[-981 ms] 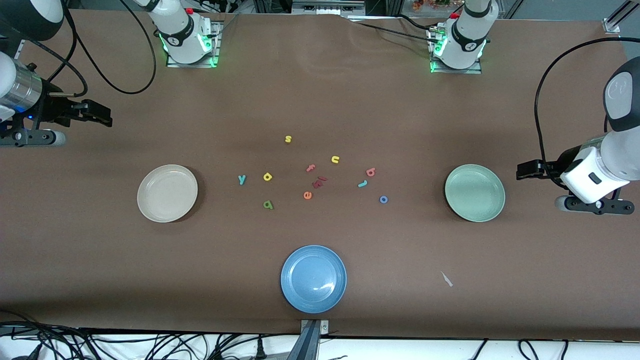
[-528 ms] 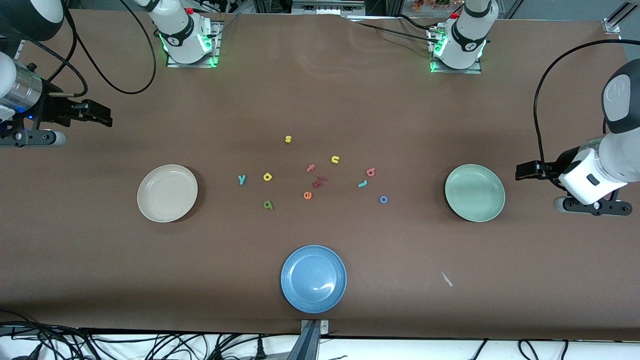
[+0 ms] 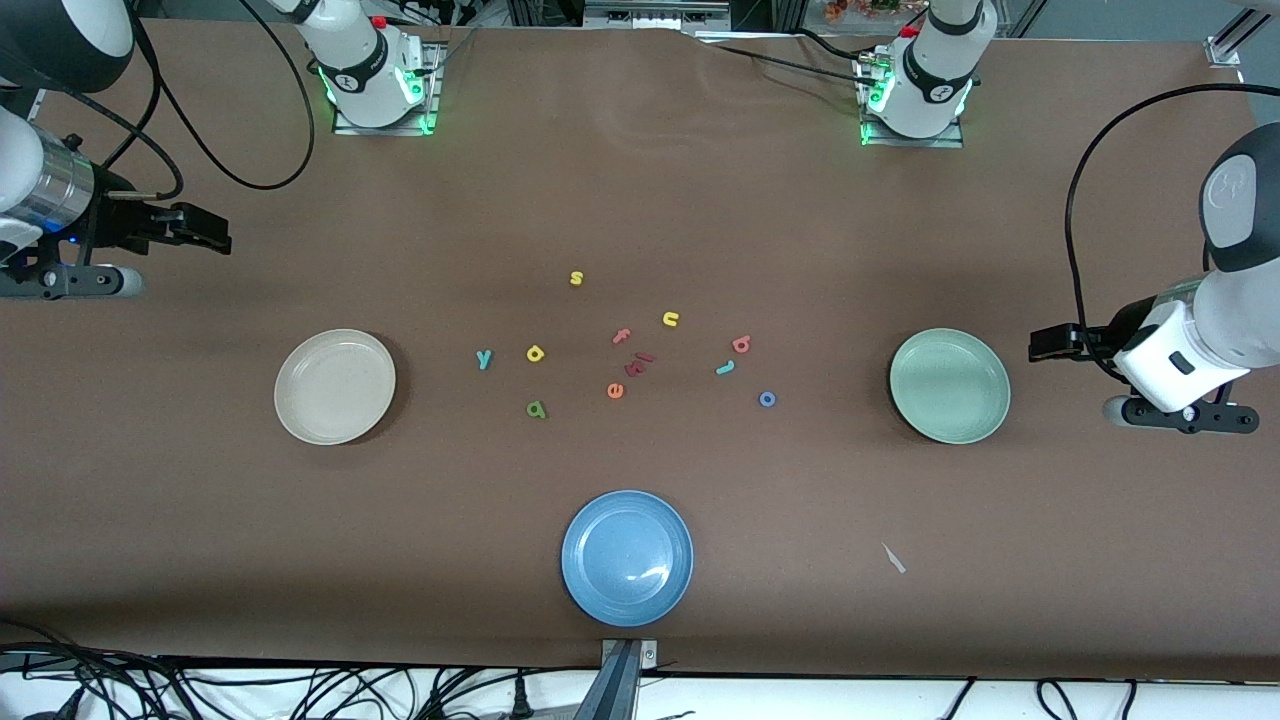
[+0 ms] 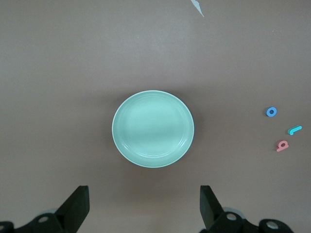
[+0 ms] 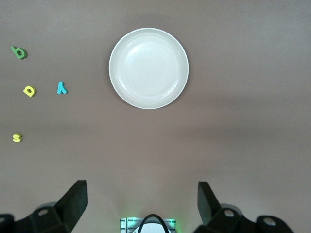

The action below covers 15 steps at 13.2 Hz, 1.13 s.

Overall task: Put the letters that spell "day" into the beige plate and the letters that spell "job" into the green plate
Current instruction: 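Reach the left gripper to the blue o, the right gripper to the y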

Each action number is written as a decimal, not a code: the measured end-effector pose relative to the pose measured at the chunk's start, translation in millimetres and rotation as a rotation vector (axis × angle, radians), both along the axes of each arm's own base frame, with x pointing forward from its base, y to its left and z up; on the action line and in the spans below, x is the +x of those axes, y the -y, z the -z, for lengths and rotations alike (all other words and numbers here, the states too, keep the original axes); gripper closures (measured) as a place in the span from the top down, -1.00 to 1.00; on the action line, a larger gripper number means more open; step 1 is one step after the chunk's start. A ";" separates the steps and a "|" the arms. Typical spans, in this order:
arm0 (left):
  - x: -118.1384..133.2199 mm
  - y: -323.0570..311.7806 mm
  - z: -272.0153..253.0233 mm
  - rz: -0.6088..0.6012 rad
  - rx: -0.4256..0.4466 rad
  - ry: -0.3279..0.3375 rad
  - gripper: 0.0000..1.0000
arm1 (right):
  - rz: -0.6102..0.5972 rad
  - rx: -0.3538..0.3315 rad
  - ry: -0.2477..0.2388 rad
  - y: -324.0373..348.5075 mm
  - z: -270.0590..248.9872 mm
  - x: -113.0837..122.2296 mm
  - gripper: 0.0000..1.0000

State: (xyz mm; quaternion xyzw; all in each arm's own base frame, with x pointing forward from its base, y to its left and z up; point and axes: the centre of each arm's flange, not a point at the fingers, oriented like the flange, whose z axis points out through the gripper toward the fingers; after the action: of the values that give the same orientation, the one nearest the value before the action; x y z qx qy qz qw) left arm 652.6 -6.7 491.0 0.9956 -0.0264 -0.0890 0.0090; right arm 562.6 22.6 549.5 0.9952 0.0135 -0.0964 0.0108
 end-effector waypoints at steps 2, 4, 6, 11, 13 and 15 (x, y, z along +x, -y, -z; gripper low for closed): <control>0.0 0.2 0.0 0.000 0.000 0.000 1.00 | -0.009 0.010 -0.002 -6.9 1.1 0.1 1.00; 0.0 3.1 0.0 -0.003 0.001 0.000 1.00 | -0.031 0.014 -0.003 -19.5 1.0 -0.7 1.00; -0.2 15.2 0.4 -0.044 0.010 -0.002 1.00 | -0.046 0.015 -0.003 -28.2 1.0 -1.4 1.00; 1.0 89.9 15.8 -0.198 0.020 -0.004 1.00 | -0.047 0.005 0.005 -74.4 1.9 -5.9 1.00; 6.2 112.3 27.9 -0.317 -0.003 0.005 1.00 | -0.033 -0.003 0.010 -102.3 8.9 -6.4 1.00; 9.0 136.3 54.1 -0.415 0.018 -0.011 1.00 | -0.036 -0.006 0.014 -125.4 25.9 -1.4 1.00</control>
State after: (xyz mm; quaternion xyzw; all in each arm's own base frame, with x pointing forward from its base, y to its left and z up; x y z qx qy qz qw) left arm 661.6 -143.0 436.9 0.9792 0.1803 -0.0908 0.0183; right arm 561.1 148.0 523.6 0.9954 0.0311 -0.0895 0.0156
